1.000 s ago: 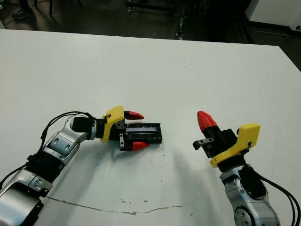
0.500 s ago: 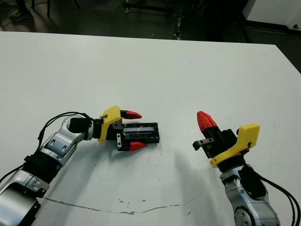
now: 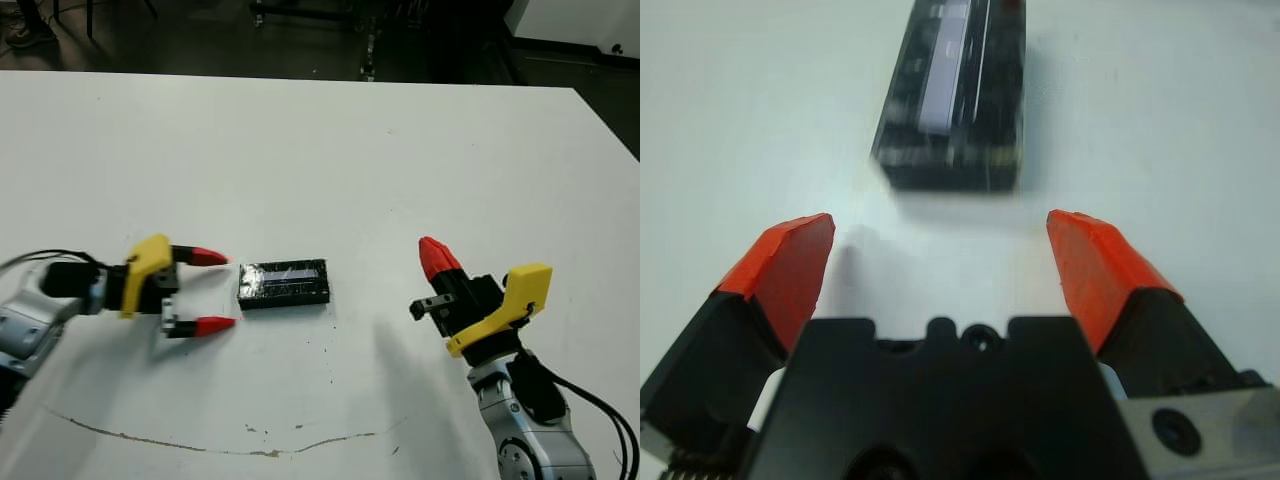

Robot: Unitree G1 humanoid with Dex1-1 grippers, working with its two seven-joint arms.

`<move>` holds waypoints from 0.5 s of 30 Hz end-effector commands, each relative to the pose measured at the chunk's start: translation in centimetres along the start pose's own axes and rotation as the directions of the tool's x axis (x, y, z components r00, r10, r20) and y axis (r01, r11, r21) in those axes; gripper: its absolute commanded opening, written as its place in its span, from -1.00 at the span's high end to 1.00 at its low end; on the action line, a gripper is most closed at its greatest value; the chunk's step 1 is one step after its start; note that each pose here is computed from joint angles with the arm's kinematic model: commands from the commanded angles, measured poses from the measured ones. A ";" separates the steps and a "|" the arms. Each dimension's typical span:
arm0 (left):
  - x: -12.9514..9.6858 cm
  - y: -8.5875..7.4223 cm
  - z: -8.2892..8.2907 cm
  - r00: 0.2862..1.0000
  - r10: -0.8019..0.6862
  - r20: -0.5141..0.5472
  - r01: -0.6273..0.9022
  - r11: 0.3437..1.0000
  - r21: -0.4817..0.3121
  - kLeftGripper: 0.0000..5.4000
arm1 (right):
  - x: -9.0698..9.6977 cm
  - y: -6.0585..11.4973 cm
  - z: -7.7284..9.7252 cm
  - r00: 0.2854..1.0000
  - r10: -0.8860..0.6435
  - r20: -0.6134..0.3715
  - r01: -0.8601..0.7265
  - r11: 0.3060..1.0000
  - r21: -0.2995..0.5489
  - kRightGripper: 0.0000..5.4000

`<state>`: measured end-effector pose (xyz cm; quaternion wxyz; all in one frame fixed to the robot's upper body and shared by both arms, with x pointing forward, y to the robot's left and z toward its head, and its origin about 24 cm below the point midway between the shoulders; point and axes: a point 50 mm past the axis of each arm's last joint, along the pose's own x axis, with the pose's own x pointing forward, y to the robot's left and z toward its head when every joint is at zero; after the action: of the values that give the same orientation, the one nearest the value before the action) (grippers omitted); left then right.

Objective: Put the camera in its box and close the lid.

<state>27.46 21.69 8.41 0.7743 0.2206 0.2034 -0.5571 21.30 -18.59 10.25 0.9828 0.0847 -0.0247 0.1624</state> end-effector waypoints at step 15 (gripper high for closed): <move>-5.5 2.4 3.8 0.759 0.575 0.307 -0.515 0.817 -0.258 -0.84 | -0.1 -0.1 0.0 1.000 -0.011 -0.019 0.011 1.000 -0.008 1.00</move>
<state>28.42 25.11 14.22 0.9299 0.1273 0.0556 -0.3407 21.34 -18.47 10.34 0.9826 0.0847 -0.0264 0.1630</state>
